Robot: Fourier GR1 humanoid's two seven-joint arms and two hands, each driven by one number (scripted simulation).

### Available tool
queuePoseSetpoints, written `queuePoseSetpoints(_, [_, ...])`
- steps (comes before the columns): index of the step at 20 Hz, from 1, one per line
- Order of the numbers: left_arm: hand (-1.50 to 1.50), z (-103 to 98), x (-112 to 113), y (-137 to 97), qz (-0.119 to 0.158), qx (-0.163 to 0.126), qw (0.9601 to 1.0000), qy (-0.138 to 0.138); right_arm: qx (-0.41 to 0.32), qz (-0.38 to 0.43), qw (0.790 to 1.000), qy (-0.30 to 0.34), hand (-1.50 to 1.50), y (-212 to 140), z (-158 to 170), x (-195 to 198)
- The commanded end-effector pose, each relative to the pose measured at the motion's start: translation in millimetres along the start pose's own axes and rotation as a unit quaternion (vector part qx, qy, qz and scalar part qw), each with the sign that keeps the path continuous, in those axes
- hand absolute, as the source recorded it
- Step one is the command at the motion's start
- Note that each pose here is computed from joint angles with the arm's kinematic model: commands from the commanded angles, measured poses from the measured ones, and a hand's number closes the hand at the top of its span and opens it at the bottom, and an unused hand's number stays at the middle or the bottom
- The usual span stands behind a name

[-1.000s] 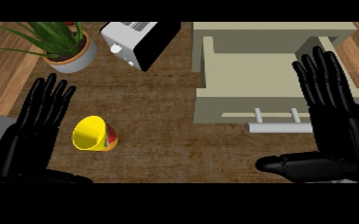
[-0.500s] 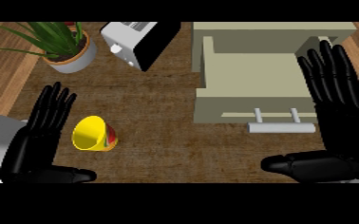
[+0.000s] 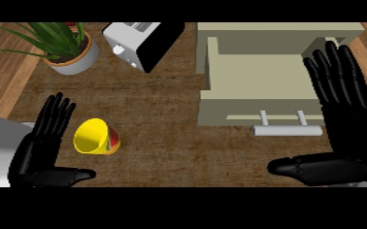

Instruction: Pick up the cup, place it into the drawer and close the drawer

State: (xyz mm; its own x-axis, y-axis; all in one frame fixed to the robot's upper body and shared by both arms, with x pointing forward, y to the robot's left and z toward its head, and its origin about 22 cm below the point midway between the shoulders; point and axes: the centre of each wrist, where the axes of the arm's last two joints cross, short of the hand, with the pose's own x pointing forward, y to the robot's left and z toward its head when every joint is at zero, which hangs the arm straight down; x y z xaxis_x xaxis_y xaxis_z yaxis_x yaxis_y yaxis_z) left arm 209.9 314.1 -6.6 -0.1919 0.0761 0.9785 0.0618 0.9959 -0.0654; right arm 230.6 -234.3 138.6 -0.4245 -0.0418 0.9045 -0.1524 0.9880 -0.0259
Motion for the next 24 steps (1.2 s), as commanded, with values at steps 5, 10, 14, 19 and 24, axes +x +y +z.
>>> queuePoseSetpoints(5, [-1.5, -1.1, -37.8, 32.0, -0.004, 0.002, 0.9999, 0.011, 0.003, -0.003, 1.0, 0.003, -1.5, 0.4, 2.5, 3.6])
queuePoseSetpoints(10, [-1.5, -5.7, -66.9, 13.7, 0.001, 0.005, 0.9996, 0.028, 0.006, -0.009, 1.0, -0.003, -1.5, 6.8, -6.5, 11.3])
queuePoseSetpoints(14, [-1.5, -6.6, -70.9, 31.4, 0.001, 0.013, 0.9995, 0.028, 0.006, 0.001, 1.0, 0.001, -1.5, -7.7, 10.6, 10.4])
queuePoseSetpoints(19, [-1.5, 18.4, -103.8, 6.6, 0.009, 0.025, 0.9993, 0.025, 0.006, -0.002, 1.0, 0.007, -1.5, -10.2, 10.5, 2.4])
queuePoseSetpoints(24, [-1.5, 15.3, -96.1, 40.1, -0.005, 0.02, 0.9994, 0.027, 0.001, -0.004, 1.0, 0.006, -1.5, -12.1, 3.2, -5.0])
